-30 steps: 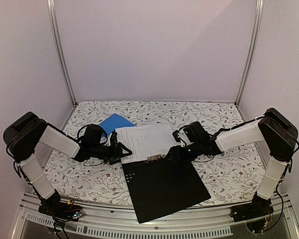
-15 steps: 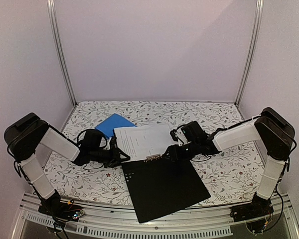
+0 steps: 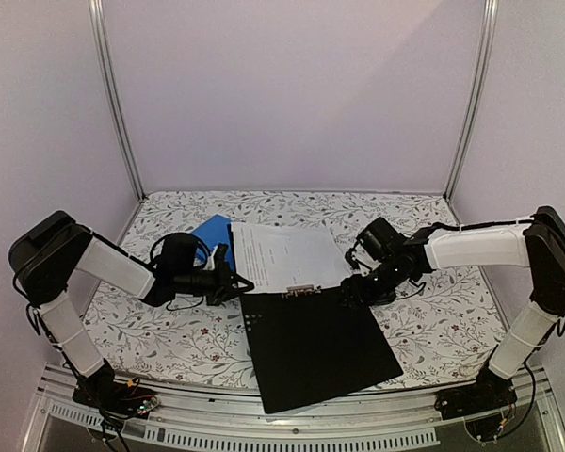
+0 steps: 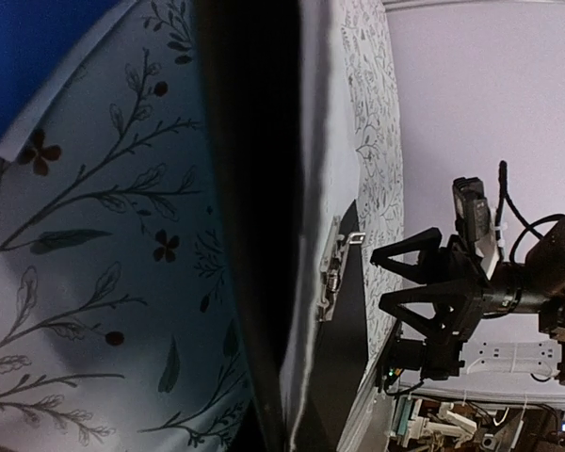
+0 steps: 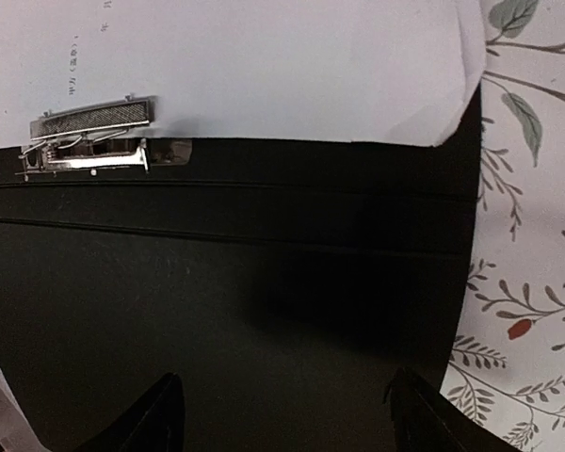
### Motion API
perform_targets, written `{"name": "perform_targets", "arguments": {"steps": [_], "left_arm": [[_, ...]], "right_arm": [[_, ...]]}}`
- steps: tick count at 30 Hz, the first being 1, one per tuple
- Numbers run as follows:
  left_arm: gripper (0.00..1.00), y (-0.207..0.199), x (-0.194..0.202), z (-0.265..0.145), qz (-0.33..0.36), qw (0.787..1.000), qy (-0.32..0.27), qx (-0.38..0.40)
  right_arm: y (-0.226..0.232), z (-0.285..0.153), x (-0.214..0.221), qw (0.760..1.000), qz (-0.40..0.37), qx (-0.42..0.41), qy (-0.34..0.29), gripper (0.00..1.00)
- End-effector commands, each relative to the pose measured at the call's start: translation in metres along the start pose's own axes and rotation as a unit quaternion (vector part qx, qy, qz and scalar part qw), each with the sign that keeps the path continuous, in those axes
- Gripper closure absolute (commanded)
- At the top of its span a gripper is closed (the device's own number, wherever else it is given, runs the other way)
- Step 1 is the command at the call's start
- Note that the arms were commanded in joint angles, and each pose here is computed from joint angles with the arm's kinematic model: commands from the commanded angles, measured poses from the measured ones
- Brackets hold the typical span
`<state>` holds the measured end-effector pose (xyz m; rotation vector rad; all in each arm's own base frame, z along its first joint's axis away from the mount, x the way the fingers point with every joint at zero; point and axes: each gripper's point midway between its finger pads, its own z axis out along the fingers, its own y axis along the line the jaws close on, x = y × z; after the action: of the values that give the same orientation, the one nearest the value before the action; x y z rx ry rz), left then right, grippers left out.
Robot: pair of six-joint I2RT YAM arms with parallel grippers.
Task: Put the files into the folder
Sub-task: Pick up the folder with files at the center of the board, then close the folder with files at the center of the board.
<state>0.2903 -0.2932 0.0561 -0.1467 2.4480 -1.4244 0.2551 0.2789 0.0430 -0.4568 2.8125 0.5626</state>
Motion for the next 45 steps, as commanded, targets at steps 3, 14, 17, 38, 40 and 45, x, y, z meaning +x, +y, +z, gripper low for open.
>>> {"name": "perform_targets", "arguments": {"steps": [3, 14, 17, 38, 40, 45], "left_arm": [[1.00, -0.039, -0.027, -0.007, 0.003, 0.998, -0.051, 0.035], [1.00, -0.056, -0.090, -0.037, -0.002, 0.982, -0.188, 0.000], [1.00, -0.056, -0.102, -0.034, 0.001, 0.979, -0.203, -0.009], [1.00, -0.041, -0.083, 0.000, -0.007, 0.982, -0.187, -0.015], [1.00, -0.039, -0.080, 0.003, -0.008, 0.982, -0.186, -0.016], [1.00, -0.038, -0.070, 0.014, -0.004, 0.985, -0.170, -0.016]], "right_arm": [[-0.039, -0.040, 0.020, 0.998, 0.013, 0.066, 0.020, 0.19], [-0.052, -0.057, 0.010, 0.993, 0.111, 0.013, -0.029, 0.10], [-0.046, -0.057, 0.001, 0.988, 0.142, -0.021, -0.053, 0.10], [-0.034, -0.037, 0.003, 0.930, 0.315, -0.145, -0.121, 0.12], [-0.033, -0.036, 0.001, 0.927, 0.320, -0.150, -0.124, 0.12], [-0.031, -0.045, -0.007, 0.922, 0.325, -0.159, -0.143, 0.12]]}}
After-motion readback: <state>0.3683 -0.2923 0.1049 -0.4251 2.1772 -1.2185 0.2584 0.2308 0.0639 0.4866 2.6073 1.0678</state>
